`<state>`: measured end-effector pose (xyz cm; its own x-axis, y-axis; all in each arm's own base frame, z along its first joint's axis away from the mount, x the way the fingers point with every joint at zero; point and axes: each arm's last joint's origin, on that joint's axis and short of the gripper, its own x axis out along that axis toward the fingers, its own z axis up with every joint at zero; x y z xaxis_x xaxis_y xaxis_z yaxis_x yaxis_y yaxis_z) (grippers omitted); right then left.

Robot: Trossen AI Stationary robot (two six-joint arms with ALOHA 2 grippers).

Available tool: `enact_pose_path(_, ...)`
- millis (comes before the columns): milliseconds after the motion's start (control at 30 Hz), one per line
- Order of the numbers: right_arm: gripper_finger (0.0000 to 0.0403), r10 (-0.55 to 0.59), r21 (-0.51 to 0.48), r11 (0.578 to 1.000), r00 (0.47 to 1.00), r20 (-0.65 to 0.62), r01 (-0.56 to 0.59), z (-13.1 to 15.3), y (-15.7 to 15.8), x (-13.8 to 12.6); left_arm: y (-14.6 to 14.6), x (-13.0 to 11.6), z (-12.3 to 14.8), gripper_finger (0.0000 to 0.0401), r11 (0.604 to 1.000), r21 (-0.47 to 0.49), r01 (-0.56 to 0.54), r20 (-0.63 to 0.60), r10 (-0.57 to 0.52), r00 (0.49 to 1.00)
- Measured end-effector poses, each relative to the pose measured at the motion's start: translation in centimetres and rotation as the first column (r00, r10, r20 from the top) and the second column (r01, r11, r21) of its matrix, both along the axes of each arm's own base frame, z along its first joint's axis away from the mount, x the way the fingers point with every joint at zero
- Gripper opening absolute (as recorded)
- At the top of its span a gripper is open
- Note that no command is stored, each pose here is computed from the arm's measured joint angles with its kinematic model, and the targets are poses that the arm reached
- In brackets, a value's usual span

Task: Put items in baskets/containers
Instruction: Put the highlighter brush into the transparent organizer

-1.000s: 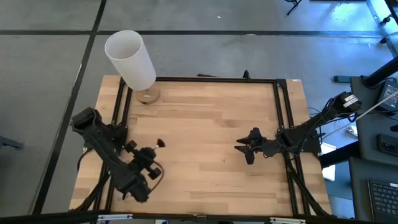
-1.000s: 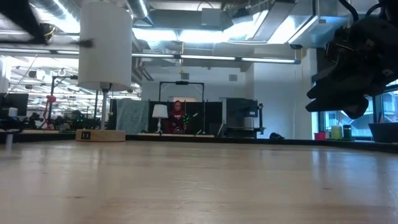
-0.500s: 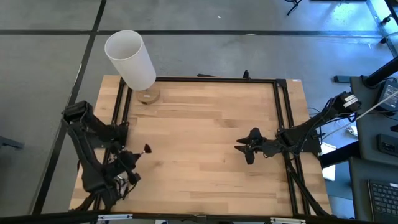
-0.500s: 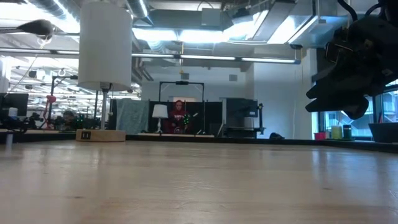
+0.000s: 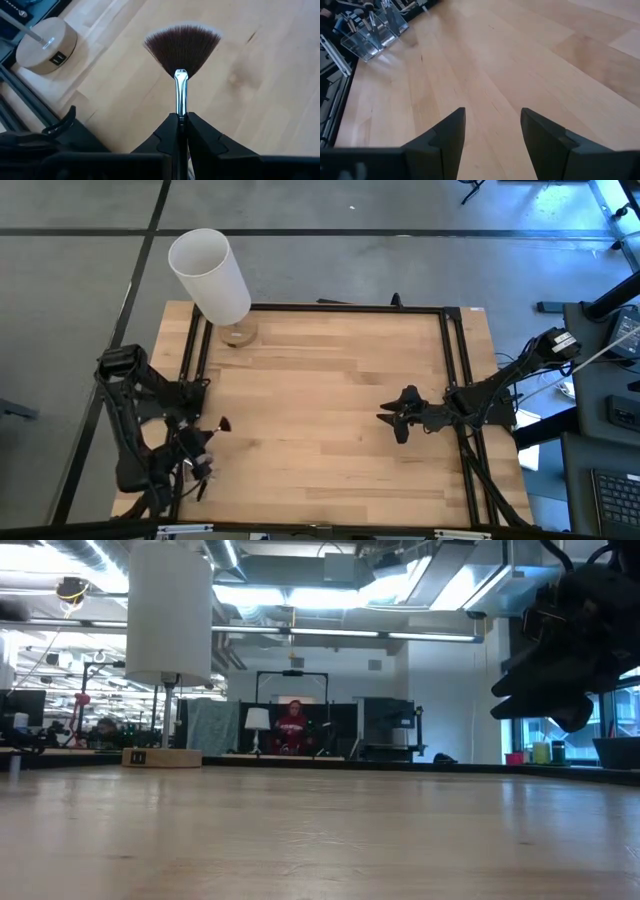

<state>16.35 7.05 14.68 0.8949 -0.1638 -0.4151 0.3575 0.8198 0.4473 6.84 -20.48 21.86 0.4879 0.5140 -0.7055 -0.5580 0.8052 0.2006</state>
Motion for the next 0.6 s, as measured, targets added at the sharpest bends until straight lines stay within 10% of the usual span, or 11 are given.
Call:
enact_pose_path(333,0.019,0.037,-0.018,0.999,0.976,0.214,-0.034,2.0,0.2,1.4,0.3,1.7,0.3,0.0028,0.999,0.034,0.013,0.118,-0.017,0.993)
enact_pose_path(600,0.019,0.157,-0.154,0.981,0.954,0.257,-0.12,3.7,1.4,7.9,1.2,5.2,1.6,0.0032,0.996,0.026,-0.08,0.261,0.071,0.963)
